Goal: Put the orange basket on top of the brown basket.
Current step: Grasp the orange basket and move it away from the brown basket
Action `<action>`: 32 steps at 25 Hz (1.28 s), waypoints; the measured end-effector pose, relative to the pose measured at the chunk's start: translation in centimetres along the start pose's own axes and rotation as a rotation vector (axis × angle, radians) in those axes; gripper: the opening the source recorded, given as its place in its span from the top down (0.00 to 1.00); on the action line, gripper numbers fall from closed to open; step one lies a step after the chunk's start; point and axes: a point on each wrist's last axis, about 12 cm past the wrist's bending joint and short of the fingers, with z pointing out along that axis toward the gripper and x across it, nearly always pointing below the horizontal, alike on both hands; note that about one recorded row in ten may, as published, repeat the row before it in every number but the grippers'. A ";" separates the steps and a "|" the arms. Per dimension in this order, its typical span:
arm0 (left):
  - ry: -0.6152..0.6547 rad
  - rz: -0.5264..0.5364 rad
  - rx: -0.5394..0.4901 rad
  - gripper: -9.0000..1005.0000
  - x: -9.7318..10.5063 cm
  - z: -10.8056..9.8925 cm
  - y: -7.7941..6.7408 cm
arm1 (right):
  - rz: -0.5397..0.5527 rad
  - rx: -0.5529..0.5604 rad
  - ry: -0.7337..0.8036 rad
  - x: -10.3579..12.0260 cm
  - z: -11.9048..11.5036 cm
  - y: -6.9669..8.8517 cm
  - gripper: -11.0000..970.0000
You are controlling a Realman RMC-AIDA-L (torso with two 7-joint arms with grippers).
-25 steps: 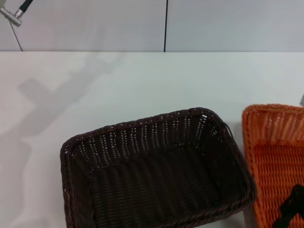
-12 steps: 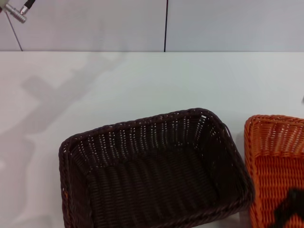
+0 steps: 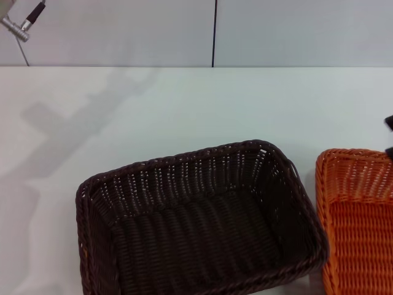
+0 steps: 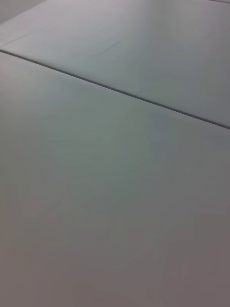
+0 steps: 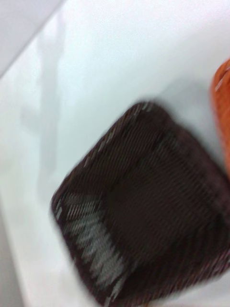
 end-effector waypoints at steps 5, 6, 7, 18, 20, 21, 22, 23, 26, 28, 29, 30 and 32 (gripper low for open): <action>0.012 -0.002 0.008 0.14 0.3 -0.1 -0.2 | -0.045 0.076 0.066 0.9 1.5 -0.8 0.29; 0.017 -0.004 0.011 0.14 0.4 0.0 -0.2 | -0.051 0.086 0.077 1.1 2.1 -0.9 0.29; 0.028 -0.009 0.012 0.14 0.8 0.0 -0.3 | -0.054 0.091 0.094 1.2 2.8 -1.1 0.29; 0.048 -0.055 0.000 0.14 2.0 0.0 -0.2 | -0.065 0.127 0.162 3.0 7.1 -2.4 0.30; 0.047 -0.060 -0.002 0.14 2.0 -0.2 -0.2 | -0.064 0.124 0.166 3.2 7.8 -2.5 0.30; 0.047 -0.060 -0.002 0.14 2.0 -0.2 -0.2 | -0.063 0.122 0.169 3.3 8.2 -2.6 0.30; 0.046 -0.061 -0.001 0.14 2.0 -0.2 -0.2 | -0.060 0.123 0.174 3.5 8.5 -2.7 0.30; 0.046 -0.062 0.000 0.14 2.0 -0.3 -0.2 | -0.057 0.125 0.179 3.7 8.8 -2.8 0.30; 0.046 -0.066 -0.006 0.14 2.1 -0.4 -0.1 | -0.053 0.132 0.186 4.2 9.3 -3.0 0.34; 0.045 -0.071 -0.017 0.14 2.1 -0.5 0.1 | -0.047 0.136 0.185 4.3 9.3 -3.0 0.38; 0.045 -0.071 -0.018 0.14 2.1 -0.5 0.2 | -0.044 0.136 0.184 4.4 9.3 -3.0 0.40; 0.044 -0.070 -0.020 0.14 2.1 -0.5 0.2 | -0.036 0.137 0.183 4.5 9.1 -3.0 0.41; 0.044 -0.069 -0.023 0.14 2.0 -0.6 0.3 | -0.008 0.140 0.187 4.8 8.4 -3.2 0.45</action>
